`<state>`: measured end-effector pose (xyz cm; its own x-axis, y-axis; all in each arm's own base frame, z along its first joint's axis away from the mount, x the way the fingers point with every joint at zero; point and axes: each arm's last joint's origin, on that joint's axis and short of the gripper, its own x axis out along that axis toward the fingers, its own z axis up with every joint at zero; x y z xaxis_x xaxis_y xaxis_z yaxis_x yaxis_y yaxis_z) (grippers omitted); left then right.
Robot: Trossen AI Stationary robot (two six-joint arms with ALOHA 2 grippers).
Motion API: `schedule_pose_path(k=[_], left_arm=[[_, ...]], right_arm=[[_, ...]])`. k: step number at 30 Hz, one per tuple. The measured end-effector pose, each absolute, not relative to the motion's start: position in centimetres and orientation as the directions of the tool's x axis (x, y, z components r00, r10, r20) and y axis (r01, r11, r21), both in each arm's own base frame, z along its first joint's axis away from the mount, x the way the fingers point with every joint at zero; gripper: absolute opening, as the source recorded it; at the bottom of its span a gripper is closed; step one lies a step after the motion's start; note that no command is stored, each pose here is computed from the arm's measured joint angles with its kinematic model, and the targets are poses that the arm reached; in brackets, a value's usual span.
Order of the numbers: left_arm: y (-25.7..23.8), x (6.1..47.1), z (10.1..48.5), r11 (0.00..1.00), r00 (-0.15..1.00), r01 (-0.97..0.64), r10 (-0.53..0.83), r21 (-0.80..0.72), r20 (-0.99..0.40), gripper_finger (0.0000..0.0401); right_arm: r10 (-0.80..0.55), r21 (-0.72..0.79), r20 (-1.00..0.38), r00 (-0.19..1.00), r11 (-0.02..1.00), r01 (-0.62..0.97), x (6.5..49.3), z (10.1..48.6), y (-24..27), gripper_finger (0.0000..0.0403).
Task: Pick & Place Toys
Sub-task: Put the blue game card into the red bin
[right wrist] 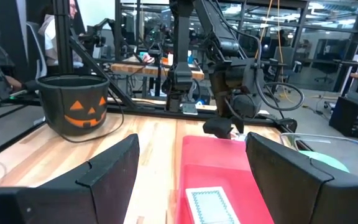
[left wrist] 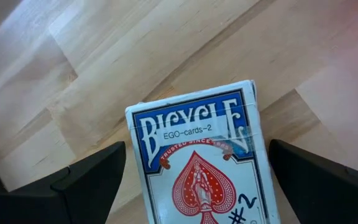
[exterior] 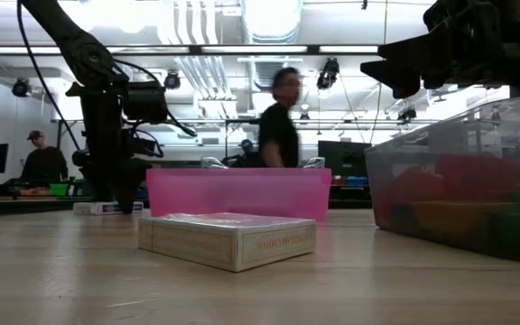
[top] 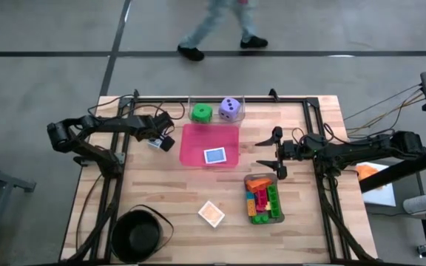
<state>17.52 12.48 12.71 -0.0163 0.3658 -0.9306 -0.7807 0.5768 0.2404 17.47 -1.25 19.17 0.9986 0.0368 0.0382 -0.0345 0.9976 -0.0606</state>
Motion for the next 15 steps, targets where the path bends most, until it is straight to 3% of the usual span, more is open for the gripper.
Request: schedule_pose_path(k=[15], left_arm=[[12.0,16.9,11.6,0.528,0.046,-0.838,0.324,0.14,-0.945,0.0398]], right_arm=[[0.041,-0.057,0.037,0.998,0.998,-0.039,17.5,19.2,-1.2,0.0292]])
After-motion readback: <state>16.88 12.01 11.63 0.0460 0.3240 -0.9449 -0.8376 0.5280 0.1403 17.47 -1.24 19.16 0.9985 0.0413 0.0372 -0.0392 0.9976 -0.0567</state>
